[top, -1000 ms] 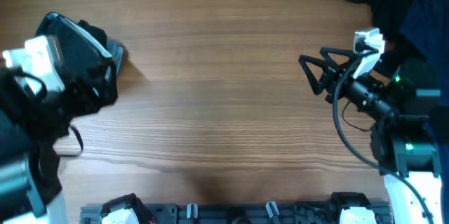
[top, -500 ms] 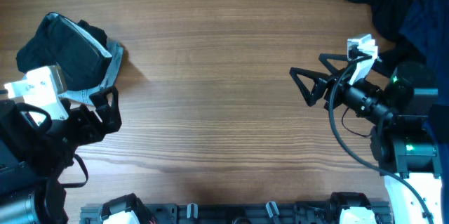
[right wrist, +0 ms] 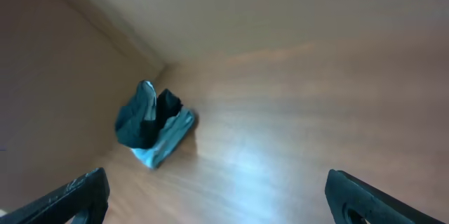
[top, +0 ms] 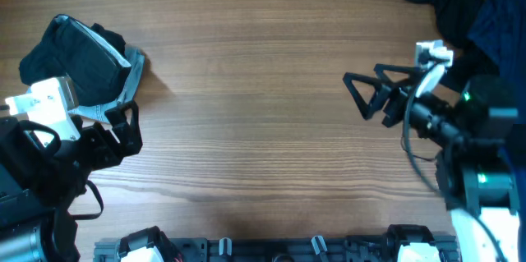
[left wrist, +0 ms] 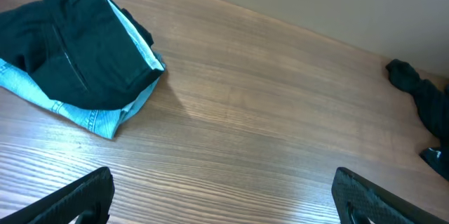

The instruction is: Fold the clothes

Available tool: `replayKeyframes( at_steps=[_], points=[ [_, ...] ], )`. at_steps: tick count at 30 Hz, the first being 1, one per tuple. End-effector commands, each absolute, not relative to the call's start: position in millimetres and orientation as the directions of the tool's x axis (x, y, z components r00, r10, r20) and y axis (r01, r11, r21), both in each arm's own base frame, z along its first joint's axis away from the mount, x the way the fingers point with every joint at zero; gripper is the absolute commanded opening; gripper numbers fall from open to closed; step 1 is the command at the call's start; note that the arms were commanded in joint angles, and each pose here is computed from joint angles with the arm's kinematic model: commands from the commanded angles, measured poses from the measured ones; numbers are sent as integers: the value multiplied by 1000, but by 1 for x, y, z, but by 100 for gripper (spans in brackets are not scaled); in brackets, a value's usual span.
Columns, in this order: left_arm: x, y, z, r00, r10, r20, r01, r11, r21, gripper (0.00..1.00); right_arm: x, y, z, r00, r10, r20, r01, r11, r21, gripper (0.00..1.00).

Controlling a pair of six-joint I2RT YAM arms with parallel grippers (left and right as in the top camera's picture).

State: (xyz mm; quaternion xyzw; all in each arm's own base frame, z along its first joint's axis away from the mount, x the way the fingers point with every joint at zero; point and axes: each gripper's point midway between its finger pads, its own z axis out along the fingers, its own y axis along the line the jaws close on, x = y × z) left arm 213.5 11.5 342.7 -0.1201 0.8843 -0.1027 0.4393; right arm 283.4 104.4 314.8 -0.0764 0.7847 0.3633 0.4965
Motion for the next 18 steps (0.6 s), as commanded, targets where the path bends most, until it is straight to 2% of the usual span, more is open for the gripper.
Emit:
replayKeyframes(
  at_steps=[1,5,7,12,18],
  points=[
    [214,12,341,-591,-285,-754,-116,956,-271,100,255,99,342,-248,93,-964,-570,791,223,100],
    [214,12,341,-591,-286,-754,-116,956,-271,100,241,65,329,-151,101,-983,-382,912,152,100],
    [214,12,341,-591,-285,-754,-116,956,-271,100,232,45,296,-111,87,-990,-271,956,115,100],
    [214,12,341,-591,-285,-754,-116,956,-271,100,222,51,255,-30,26,-999,-313,949,34,100],
    [214,12,341,-591,-285,-754,-116,956,-271,100,222,56,217,-6,24,-1000,-339,941,25,100]
  ],
)
